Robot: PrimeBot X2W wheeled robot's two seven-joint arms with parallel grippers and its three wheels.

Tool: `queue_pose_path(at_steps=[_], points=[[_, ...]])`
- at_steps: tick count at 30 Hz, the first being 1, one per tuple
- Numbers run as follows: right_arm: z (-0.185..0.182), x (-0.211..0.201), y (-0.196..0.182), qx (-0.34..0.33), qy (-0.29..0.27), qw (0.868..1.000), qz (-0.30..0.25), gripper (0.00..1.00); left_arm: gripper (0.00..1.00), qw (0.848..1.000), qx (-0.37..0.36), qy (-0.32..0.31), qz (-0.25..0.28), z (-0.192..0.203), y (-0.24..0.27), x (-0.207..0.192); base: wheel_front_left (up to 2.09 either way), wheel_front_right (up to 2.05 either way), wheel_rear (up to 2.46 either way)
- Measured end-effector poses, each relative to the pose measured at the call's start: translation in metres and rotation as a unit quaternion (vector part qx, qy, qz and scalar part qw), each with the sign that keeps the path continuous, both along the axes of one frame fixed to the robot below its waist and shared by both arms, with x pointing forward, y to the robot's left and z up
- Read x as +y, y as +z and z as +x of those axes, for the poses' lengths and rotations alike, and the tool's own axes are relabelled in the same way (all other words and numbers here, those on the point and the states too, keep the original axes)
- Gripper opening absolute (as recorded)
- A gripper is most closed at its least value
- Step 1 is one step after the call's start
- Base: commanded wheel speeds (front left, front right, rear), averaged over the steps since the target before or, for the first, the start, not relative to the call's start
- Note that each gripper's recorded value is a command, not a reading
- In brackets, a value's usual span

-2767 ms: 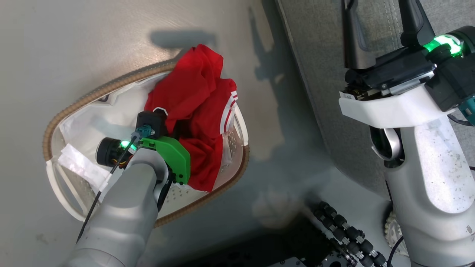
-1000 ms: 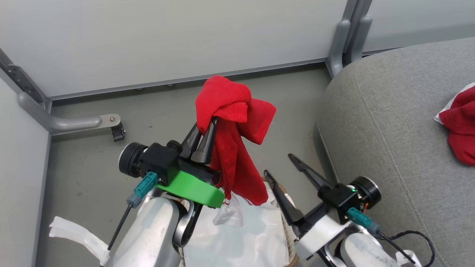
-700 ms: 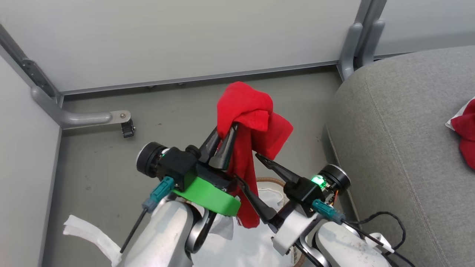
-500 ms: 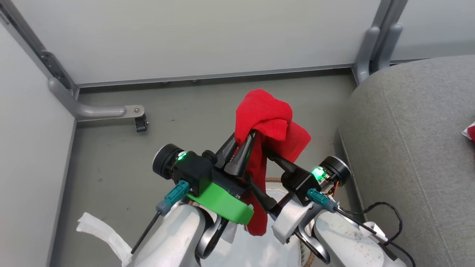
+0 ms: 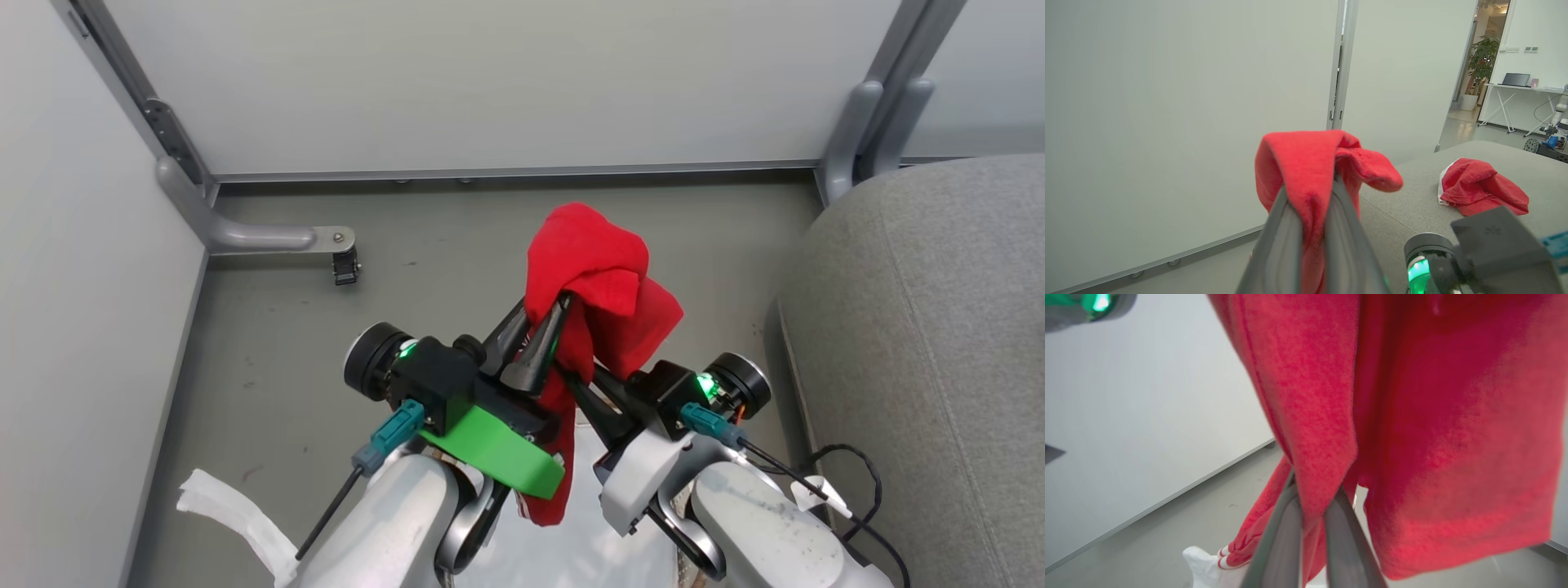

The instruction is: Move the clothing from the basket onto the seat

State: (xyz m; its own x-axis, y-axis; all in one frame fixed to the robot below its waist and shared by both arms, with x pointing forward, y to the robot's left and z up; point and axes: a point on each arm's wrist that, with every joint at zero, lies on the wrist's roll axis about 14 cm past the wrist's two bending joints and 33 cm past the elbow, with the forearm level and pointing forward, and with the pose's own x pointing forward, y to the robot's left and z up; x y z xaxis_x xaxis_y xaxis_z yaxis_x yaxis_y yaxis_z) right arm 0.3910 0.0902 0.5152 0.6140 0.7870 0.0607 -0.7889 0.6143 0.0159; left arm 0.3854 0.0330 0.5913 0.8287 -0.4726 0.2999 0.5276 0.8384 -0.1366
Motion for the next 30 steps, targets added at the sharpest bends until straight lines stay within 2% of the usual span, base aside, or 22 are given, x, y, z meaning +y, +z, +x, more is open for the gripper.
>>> queue_pose_path(at_steps=[1, 2, 9, 14, 20, 30], points=[[0.002, -0.003, 0.000, 0.001, -0.006, 1.000, 0.001, 0.00, 0.59, 1.000, 0.004, 0.001, 0.001, 0.002, -0.003, 0.000, 0.00, 0.00, 0.00], [0.002, -0.007, 0.000, 0.003, -0.011, 1.000, 0.003, 0.00, 1.00, 1.000, 0.009, 0.001, 0.003, 0.003, -0.006, 0.000, 0.00, 0.00, 0.00], [0.006, -0.047, -0.007, 0.016, -0.076, 0.997, 0.015, 0.00, 1.00, 0.999, 0.040, 0.004, 0.029, 0.015, -0.035, -0.004, 0.00, 0.00, 0.00], [0.014, -0.094, 0.005, 0.005, -0.150, 0.988, 0.040, 0.00, 1.00, 0.997, 0.064, -0.017, 0.040, 0.021, -0.056, -0.019, 0.00, 0.00, 0.00], [0.013, -0.154, 0.015, -0.012, -0.235, 0.971, 0.050, 0.00, 1.00, 0.994, 0.085, -0.054, 0.046, 0.024, -0.075, -0.046, 0.00, 0.00, 0.00], [-0.010, -0.247, 0.023, -0.026, -0.367, 0.929, 0.050, 0.00, 1.00, 0.982, 0.099, -0.155, 0.042, 0.016, -0.089, -0.118, 0.00, 0.00, 0.00]])
